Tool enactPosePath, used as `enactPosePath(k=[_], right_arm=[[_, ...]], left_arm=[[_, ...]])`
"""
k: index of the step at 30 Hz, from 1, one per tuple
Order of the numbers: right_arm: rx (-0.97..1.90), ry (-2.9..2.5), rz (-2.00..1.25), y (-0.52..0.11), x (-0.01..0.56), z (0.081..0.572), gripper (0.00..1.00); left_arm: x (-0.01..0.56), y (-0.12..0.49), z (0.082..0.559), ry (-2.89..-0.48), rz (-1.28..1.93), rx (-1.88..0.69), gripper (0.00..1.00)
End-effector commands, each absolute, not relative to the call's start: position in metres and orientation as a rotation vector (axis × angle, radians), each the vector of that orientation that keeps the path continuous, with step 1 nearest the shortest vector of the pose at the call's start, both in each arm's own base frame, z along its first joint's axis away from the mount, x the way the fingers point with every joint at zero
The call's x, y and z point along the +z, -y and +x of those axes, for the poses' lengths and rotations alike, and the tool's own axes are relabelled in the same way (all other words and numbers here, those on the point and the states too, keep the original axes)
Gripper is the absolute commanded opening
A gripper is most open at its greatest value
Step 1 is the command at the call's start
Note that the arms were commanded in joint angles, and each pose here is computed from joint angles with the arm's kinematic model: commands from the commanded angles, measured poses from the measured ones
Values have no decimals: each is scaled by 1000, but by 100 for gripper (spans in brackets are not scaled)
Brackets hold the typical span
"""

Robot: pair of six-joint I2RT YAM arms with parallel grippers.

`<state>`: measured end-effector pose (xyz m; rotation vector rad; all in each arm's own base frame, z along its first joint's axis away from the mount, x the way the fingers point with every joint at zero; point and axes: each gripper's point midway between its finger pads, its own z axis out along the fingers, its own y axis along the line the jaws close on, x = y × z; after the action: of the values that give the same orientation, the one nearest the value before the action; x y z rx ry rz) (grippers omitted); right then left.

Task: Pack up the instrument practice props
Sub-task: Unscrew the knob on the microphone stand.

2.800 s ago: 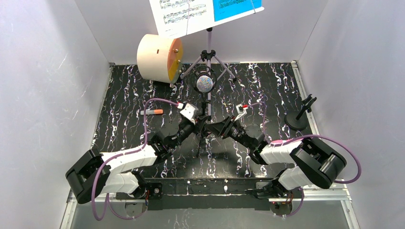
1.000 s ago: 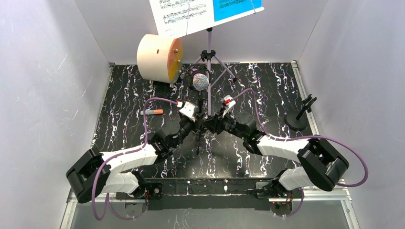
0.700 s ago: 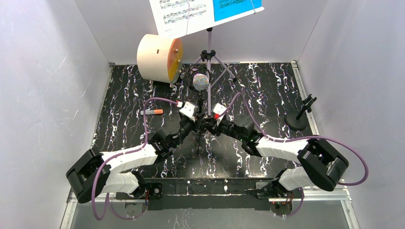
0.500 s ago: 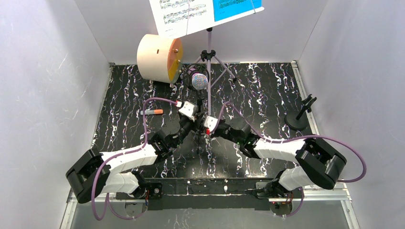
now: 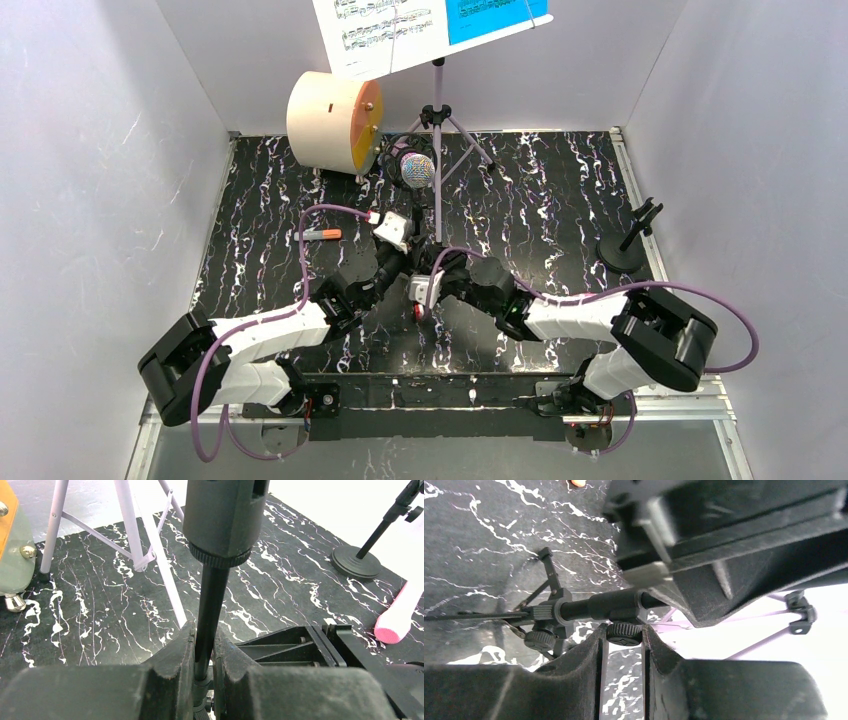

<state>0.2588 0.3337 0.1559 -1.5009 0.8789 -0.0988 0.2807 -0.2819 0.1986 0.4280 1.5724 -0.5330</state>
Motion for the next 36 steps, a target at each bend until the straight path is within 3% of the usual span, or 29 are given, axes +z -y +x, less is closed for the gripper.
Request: enactPosePath(k=[1,4,8,12,24,36], right_arm=[[-13,-1186,-1444,-313,131,267,25],[207,-1338,-1301,-319,130,259,41],[496,-1504,-1050,-316,137,257,56],[741,-1601,-822,-307,148,259,62],[1415,-1627,-330,-311,182,247,63],[1722,-1571,-190,-329,187,245,58]], left_arm=[[132,273,261,-1798,481,-491,0],[132,273,261,-1798,483,-485,0],[132,272,261,-1796,487,-481,0],[132,272,261,-1796,489,-478,0],[133,273,260,-1793,497,-484,0],[135,272,259,-1786,495,-492,0]])
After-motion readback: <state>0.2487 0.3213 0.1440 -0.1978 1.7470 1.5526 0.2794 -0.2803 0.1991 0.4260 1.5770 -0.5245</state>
